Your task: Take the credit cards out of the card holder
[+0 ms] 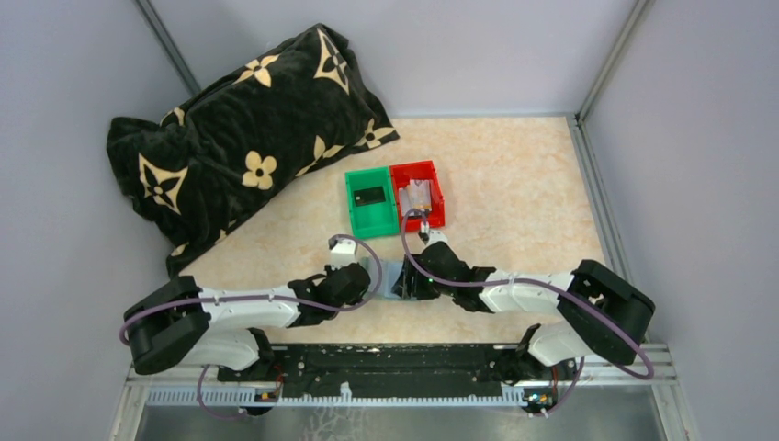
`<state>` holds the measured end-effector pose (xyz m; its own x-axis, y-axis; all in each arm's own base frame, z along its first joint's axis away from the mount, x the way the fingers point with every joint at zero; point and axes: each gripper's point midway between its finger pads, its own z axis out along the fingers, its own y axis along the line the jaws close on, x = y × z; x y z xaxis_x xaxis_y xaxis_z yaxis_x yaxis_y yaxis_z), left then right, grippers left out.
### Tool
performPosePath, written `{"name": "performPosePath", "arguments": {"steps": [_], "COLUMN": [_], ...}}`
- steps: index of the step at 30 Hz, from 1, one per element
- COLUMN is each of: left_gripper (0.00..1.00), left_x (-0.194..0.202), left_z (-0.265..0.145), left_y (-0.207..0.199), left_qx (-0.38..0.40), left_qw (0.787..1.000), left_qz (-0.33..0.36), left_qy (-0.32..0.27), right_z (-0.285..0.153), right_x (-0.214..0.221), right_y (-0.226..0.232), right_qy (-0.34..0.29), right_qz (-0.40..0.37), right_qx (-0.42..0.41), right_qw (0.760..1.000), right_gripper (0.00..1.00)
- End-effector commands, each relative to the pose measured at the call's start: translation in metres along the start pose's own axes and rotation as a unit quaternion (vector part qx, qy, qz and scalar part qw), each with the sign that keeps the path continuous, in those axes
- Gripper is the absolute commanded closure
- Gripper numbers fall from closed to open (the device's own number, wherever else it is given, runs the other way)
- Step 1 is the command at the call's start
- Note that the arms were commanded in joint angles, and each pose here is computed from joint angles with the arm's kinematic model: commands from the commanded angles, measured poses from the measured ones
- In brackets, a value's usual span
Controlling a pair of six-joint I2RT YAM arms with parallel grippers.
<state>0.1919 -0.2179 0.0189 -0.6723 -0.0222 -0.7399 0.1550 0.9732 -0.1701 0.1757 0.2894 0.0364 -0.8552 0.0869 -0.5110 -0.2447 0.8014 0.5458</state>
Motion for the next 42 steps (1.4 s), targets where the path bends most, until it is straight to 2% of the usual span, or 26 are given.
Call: {"name": "performPosePath", "arguments": {"steps": [1,12,27,37,42], "left_gripper": [1.00,1.00,1.00,1.00,0.93], "left_x": [0.036,0.038,0.042,0.043,0.046], "left_z": [-0.001,-0.001,-0.001,-0.003,-0.008], "left_y": [0.006,0.002,0.003,0.003,0.007], "left_qx": [0.003,0.011,0.018,0.025,0.029], "left_qw": [0.997,0.996,0.996,0.995,0.995], "left_qz": [0.038,0.046,0.050,0.051,0.048], "left_qy": [0.070,0.075,0.078,0.078,0.081], "right_z": [-0.006,-0.010,-0.001,0.020,0.037], "right_x": [-0.021,-0.049,-0.059,-0.055,-0.051], "right_y": [0.032,0.066,0.090,0.108,0.116], "right_qy": [-0.035,-0.058,-0.052,-0.033,-0.021], "right_qz": [0.028,0.030,0.011,-0.003,-0.009], "right_qx": [-0.086,-0.155,-0.173,-0.180,-0.178], "right_qw": [0.995,0.986,0.983,0.983,0.984], "right_gripper": [0.46,0.46,0.46,0.46,0.46]}}
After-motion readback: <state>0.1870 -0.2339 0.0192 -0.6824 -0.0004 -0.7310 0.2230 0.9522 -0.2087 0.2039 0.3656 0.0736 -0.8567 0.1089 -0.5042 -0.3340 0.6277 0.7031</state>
